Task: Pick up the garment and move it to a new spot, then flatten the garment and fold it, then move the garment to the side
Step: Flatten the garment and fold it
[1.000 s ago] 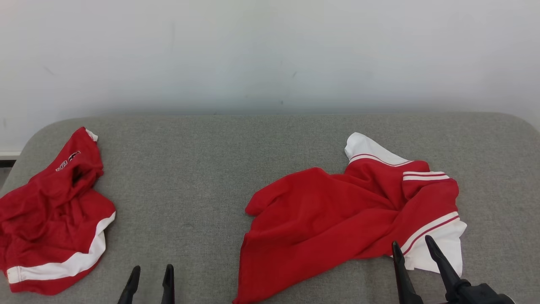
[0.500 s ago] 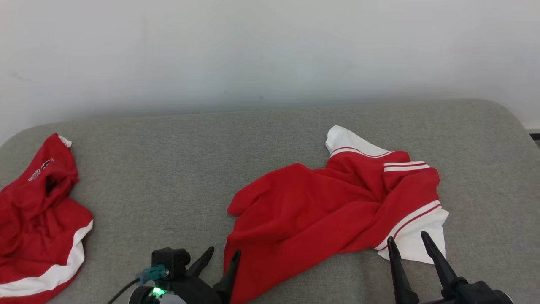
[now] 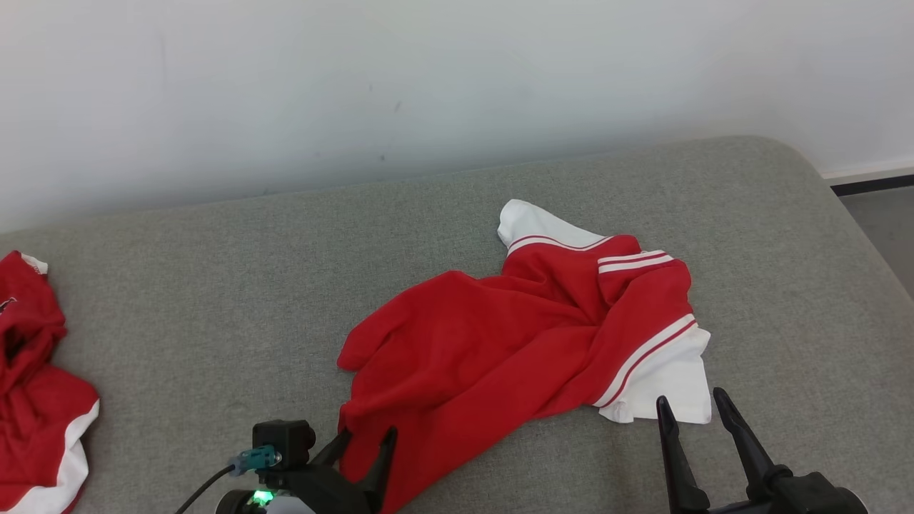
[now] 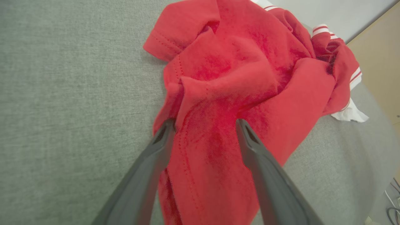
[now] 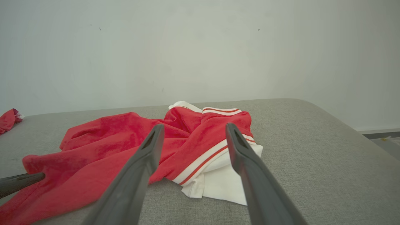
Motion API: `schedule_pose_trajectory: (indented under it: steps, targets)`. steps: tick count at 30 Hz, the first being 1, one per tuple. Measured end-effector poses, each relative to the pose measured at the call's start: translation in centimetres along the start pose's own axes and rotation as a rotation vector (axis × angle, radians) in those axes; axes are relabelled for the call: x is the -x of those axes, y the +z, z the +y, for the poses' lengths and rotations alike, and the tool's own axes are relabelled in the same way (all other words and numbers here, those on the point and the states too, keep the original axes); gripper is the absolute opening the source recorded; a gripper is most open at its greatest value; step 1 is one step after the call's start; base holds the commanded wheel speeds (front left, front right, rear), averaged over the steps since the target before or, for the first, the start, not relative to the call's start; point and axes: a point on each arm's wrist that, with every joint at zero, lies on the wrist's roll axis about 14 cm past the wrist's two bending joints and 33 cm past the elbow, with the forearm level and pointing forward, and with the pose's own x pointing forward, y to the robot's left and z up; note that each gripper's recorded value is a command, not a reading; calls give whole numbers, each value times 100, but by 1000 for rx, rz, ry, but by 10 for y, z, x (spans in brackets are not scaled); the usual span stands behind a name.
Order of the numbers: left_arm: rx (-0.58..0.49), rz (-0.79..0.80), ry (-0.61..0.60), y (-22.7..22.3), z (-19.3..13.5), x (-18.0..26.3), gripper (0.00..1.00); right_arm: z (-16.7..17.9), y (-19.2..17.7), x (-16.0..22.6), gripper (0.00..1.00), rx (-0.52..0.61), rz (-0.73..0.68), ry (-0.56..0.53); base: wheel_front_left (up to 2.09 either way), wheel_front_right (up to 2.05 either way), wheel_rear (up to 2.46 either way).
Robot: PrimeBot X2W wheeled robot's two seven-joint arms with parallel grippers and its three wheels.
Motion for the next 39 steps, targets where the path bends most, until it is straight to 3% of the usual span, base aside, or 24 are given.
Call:
schedule_pose_trajectory:
  steps: [10,14,15,16,17,31,39]
  targets:
    - [-13,-51,-9,10,-3,-1,100,4,0,-1,100,-6,-3,14,0,0,0]
    - [-24,-64,-58,16,-19,-4,100,6,1,-2,100,-7,-5,19,0,0,0]
    - [-24,-68,-65,17,-21,-4,87,6,1,-3,100,-8,-4,20,0,0,0]
    - [-22,-74,-66,19,-21,-4,11,6,1,-3,100,-7,-4,20,0,0,0]
    - [-16,-78,-64,20,-19,-4,0,6,1,-3,100,-8,-5,21,0,0,0]
    - [-13,-287,47,97,31,-14,0,10,-6,-13,100,-19,15,35,0,0,0]
    - [-46,-319,91,126,58,-32,0,12,-13,-25,100,-17,33,46,0,0,0]
